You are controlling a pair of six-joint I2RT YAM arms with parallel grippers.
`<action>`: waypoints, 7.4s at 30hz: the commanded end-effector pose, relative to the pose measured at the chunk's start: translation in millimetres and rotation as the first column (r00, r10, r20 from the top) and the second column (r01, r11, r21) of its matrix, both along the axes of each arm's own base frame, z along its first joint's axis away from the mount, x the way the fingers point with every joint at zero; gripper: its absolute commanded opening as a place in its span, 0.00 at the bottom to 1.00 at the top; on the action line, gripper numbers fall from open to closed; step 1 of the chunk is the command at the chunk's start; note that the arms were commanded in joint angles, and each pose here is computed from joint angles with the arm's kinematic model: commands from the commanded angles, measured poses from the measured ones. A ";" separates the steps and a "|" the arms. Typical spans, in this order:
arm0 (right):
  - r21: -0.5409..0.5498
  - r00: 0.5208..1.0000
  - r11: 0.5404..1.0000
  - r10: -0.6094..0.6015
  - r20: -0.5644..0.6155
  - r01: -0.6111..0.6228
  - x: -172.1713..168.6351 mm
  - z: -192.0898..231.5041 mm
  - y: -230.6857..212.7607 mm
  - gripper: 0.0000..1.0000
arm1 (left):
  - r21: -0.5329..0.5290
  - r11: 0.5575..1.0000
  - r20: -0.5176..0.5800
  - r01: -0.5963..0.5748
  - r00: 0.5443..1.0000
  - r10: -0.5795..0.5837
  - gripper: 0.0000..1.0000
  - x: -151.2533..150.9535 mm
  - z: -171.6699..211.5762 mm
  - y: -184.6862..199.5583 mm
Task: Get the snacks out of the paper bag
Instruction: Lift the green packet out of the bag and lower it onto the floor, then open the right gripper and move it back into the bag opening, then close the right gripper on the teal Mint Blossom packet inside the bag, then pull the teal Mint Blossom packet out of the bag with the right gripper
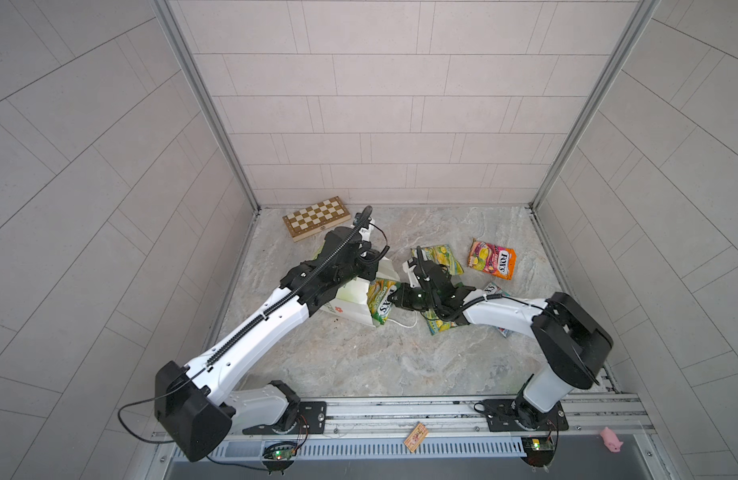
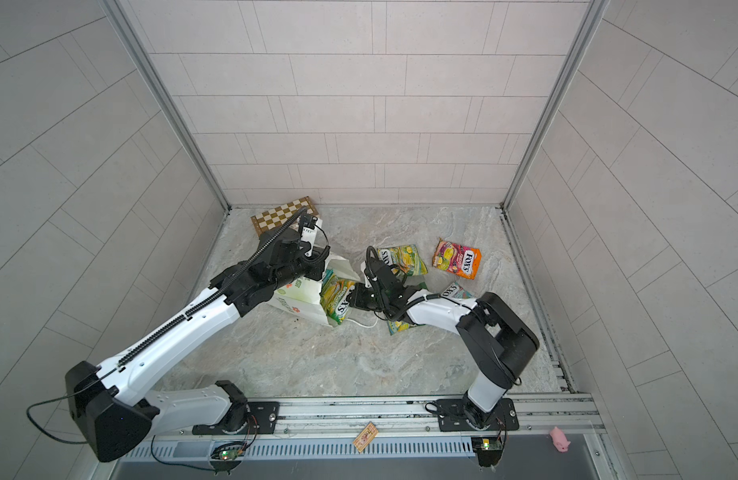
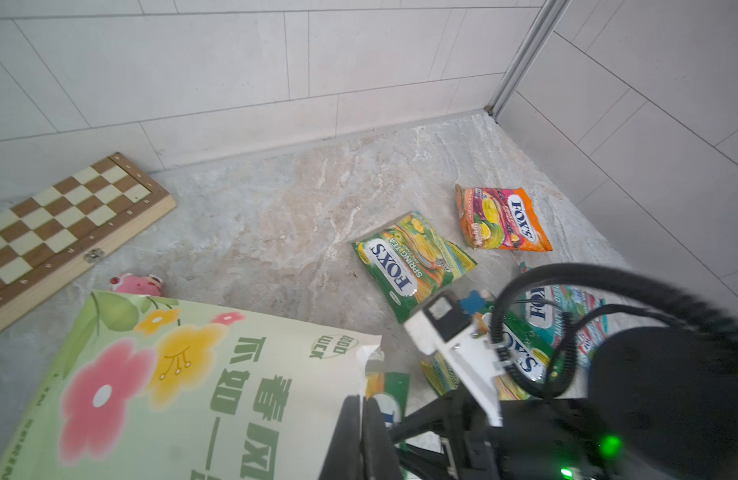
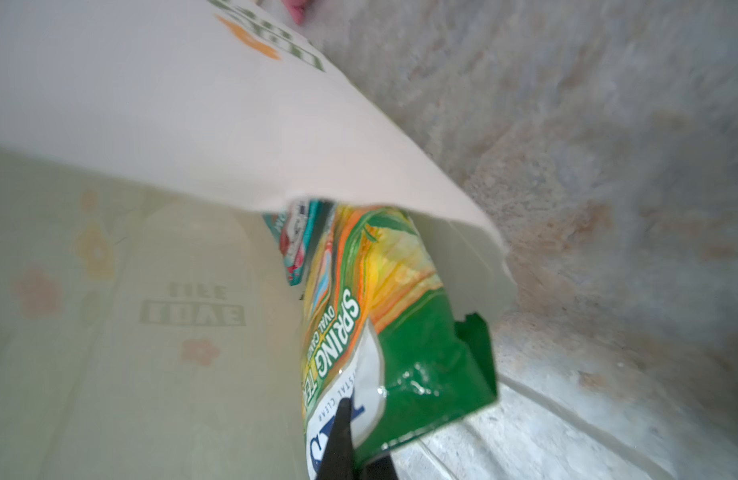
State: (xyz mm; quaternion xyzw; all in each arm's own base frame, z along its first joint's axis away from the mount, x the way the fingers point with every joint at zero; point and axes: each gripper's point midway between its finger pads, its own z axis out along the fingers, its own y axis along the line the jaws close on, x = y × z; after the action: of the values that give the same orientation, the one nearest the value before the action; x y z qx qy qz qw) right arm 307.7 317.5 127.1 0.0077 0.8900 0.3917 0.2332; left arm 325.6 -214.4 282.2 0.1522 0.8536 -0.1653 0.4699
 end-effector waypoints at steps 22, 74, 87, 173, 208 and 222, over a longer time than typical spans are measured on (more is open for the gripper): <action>-0.090 0.917 0.978 -0.144 0.371 0.190 -4.7 182.7 -130.9 0.00 | 0.044 0.996 0.133 -0.081 0.988 0.074 0.00 -7.4 34.5 42.6; -0.264 0.991 0.957 -0.105 0.080 0.122 144.9 10.1 -92.6 0.42 | -0.025 1.000 0.141 -0.005 0.990 0.008 0.00 -11.1 40.3 37.0; -0.162 0.980 0.987 0.034 0.199 -0.002 40.4 93.2 -80.1 0.42 | -0.182 0.982 0.060 -0.057 0.996 0.069 0.00 9.3 33.9 22.7; 0.000 0.999 0.999 -0.054 0.007 0.054 62.8 -17.7 128.8 0.00 | -0.329 0.941 0.085 -0.082 0.990 0.115 0.00 16.2 42.8 29.4; -0.078 0.940 0.996 0.062 0.335 -0.037 0.5 146.5 26.4 0.00 | -0.222 0.957 0.105 -0.187 0.971 0.215 0.00 22.3 37.1 63.0; -0.063 0.876 0.994 -0.046 0.481 0.086 -16.6 230.6 -56.1 0.00 | -0.211 0.957 0.131 -0.202 0.964 0.232 0.00 19.4 45.8 73.3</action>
State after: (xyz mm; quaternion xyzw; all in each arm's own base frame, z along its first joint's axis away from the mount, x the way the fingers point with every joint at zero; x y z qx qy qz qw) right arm 287.7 289.1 334.4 -0.0841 0.8286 0.3589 0.4213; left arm 348.6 -149.1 308.2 0.0218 0.8192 -0.1906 0.5405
